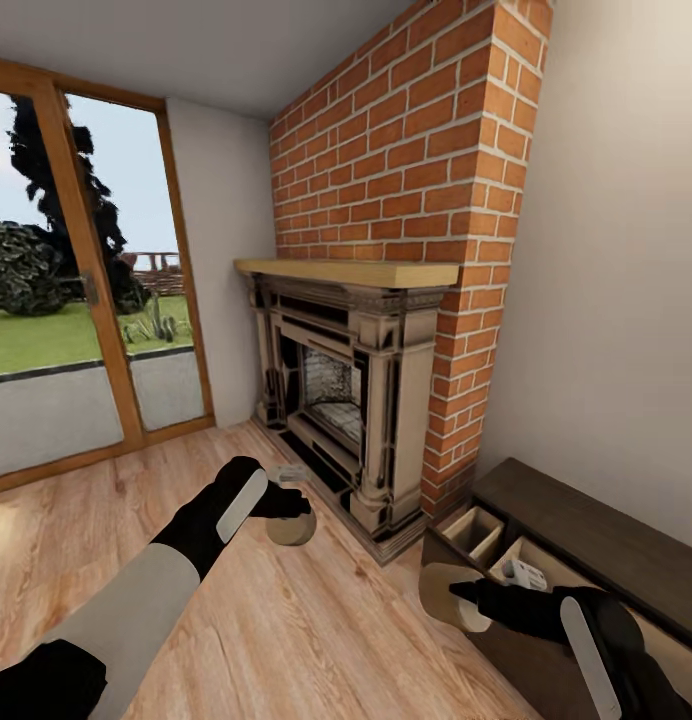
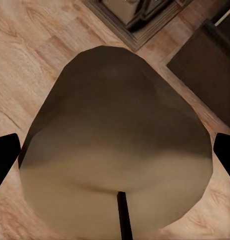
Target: Place each of the two pumpkins and all three candles from the living room inside a cabinet in the living room (use any cabinet), then make sure every cabinet is closed, and position the cauldron so it is next to a table in the living room.
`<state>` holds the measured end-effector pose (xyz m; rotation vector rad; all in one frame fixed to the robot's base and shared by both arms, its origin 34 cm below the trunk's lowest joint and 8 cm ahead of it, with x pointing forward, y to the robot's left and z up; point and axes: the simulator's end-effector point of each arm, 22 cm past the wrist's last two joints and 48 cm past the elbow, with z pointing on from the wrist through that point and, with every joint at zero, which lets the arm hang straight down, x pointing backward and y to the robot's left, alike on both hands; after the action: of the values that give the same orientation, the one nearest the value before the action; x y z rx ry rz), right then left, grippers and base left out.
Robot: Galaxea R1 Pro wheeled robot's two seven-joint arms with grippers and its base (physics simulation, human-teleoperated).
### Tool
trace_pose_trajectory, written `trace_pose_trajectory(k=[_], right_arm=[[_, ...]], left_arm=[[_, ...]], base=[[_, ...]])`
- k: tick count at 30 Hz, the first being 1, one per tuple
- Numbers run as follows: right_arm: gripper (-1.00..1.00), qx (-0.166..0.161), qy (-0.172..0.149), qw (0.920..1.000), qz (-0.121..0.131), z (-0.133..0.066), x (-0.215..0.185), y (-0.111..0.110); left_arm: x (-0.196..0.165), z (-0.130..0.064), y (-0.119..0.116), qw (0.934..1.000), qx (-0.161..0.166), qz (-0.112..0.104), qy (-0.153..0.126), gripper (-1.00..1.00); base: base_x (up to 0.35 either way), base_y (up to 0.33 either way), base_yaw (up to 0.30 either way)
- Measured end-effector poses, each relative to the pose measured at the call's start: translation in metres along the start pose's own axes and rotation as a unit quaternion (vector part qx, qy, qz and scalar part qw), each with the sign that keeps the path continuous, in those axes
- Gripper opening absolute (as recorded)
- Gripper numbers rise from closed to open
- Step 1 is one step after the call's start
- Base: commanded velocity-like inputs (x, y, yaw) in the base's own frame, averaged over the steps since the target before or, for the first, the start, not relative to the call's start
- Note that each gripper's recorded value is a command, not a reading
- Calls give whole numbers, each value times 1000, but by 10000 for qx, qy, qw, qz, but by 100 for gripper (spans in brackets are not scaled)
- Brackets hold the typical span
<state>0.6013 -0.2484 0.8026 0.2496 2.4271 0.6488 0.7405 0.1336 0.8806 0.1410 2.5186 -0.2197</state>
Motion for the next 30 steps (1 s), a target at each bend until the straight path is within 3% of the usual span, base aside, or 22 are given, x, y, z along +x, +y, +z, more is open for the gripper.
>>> trace_pose_trajectory(k=[30], right_arm=[[-100,-13,-32,10000,10,-33,-21,22]], left_arm=[[-30,-45,-7,9999,-9,29,-120,-100]], base=[[0,0,-256]])
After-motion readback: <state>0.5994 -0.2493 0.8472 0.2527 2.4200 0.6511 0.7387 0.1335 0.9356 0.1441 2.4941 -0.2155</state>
